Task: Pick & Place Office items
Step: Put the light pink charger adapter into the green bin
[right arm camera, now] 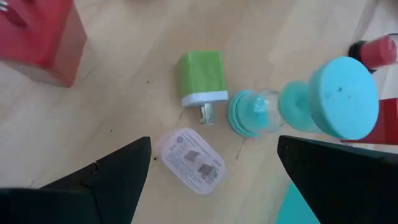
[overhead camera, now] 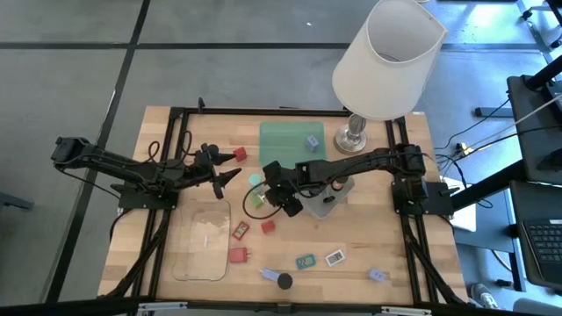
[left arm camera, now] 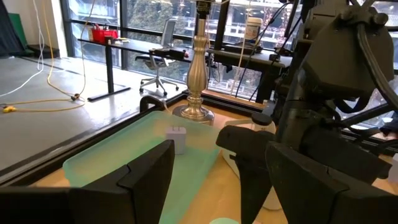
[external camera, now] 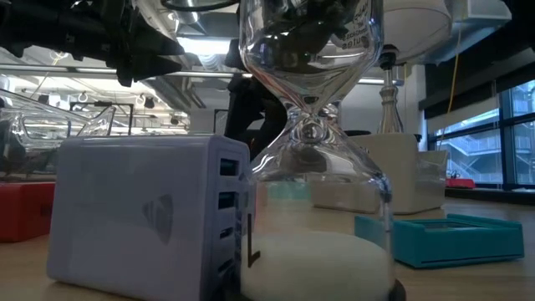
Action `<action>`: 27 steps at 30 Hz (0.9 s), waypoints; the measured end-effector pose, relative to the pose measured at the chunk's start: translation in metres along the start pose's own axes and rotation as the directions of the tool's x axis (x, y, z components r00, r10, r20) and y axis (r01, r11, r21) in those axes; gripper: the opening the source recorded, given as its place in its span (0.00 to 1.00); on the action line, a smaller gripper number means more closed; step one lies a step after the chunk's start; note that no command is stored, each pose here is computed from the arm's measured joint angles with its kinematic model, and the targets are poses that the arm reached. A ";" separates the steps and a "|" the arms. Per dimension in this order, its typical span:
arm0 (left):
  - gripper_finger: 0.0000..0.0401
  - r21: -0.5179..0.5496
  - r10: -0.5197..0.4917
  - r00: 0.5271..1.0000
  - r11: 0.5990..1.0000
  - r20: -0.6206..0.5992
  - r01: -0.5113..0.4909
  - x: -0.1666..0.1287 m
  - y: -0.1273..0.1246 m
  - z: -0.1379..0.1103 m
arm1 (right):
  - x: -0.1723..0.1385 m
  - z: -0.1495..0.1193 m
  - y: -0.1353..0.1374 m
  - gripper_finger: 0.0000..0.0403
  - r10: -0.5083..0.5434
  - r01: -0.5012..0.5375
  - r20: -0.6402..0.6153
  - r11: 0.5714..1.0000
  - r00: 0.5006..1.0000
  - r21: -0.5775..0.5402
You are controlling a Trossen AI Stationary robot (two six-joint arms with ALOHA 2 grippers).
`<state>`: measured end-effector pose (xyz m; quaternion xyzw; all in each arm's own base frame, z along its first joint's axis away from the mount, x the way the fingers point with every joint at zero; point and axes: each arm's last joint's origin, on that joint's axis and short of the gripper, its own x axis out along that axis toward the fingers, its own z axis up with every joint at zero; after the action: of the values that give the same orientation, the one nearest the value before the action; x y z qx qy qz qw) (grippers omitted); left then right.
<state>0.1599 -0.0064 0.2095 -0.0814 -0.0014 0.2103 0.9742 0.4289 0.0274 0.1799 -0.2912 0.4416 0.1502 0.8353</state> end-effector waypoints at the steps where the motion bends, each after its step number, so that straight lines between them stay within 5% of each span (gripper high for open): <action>1: 0.63 0.000 0.000 1.000 1.000 0.000 0.000 0.000 0.000 0.000 | 0.000 0.000 0.000 0.88 0.003 -0.003 0.002 1.000 1.000 0.000; 17: 0.63 0.002 0.000 1.000 1.000 -0.004 0.000 0.000 0.000 0.000 | 0.018 -0.006 0.005 0.88 0.026 -0.027 -0.036 0.999 0.999 -0.032; 27: 0.63 -0.017 0.000 1.000 1.000 -0.005 -0.001 0.000 0.000 0.000 | 0.019 -0.007 0.006 0.88 0.035 -0.034 -0.035 0.999 0.999 0.042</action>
<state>0.1598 -0.0064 0.2091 -0.0901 -0.0009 0.2103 0.9735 0.4320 0.0276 0.1596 -0.2687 0.4645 0.1500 0.8304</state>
